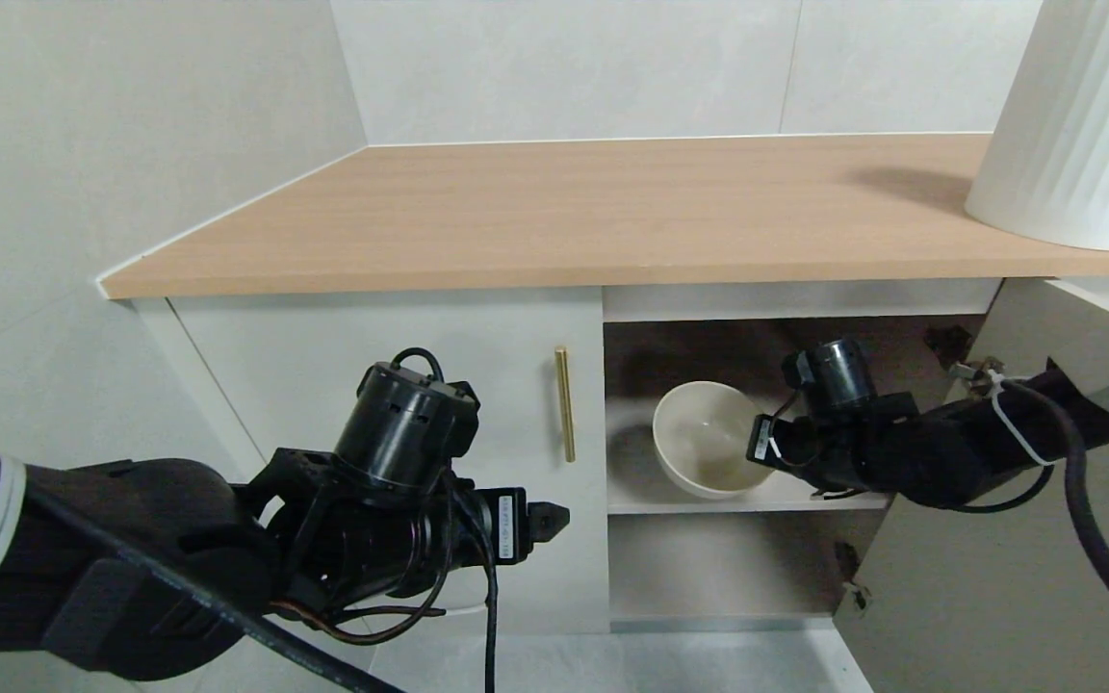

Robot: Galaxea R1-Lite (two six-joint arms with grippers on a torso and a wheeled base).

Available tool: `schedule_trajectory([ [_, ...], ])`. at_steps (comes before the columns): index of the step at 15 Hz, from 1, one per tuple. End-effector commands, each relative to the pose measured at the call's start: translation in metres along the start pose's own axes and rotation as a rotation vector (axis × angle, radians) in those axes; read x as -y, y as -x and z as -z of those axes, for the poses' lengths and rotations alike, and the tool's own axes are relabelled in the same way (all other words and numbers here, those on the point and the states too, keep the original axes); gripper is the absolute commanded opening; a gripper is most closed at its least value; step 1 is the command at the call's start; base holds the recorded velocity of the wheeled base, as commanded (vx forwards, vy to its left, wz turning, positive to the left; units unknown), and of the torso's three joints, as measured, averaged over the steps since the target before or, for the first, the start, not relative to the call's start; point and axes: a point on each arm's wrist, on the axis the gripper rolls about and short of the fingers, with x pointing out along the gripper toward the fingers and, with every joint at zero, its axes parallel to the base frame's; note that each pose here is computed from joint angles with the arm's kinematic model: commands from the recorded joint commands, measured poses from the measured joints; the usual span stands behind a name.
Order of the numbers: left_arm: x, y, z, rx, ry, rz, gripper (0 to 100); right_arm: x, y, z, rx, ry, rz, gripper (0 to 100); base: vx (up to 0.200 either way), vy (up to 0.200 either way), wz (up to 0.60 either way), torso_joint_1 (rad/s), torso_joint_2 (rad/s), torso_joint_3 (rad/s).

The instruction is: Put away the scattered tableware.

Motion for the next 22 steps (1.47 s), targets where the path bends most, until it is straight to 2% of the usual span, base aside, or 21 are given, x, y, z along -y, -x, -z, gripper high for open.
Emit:
schedule_trajectory([
  [1, 0.0, -0.001, 0.001, -0.003, 0.0, -0.002, 100, 0.005, -0.022, 0.003, -0.001, -0.028, 0.047, 0, 0.0, 0.0, 0.0, 0.0, 0.0, 0.0],
  [11, 0.0, -0.002, 0.002, -0.009, -0.001, -0.005, 100, 0.025, -0.051, -0.011, 0.046, -0.102, 0.13, 0, 0.0, 0.0, 0.0, 0.0, 0.0, 0.0],
  [22, -0.001, -0.002, 0.002, -0.01, -0.002, -0.006, 100, 0.027, -0.065, -0.009, 0.053, -0.104, 0.155, 0, 0.0, 0.0, 0.0, 0.0, 0.0, 0.0],
])
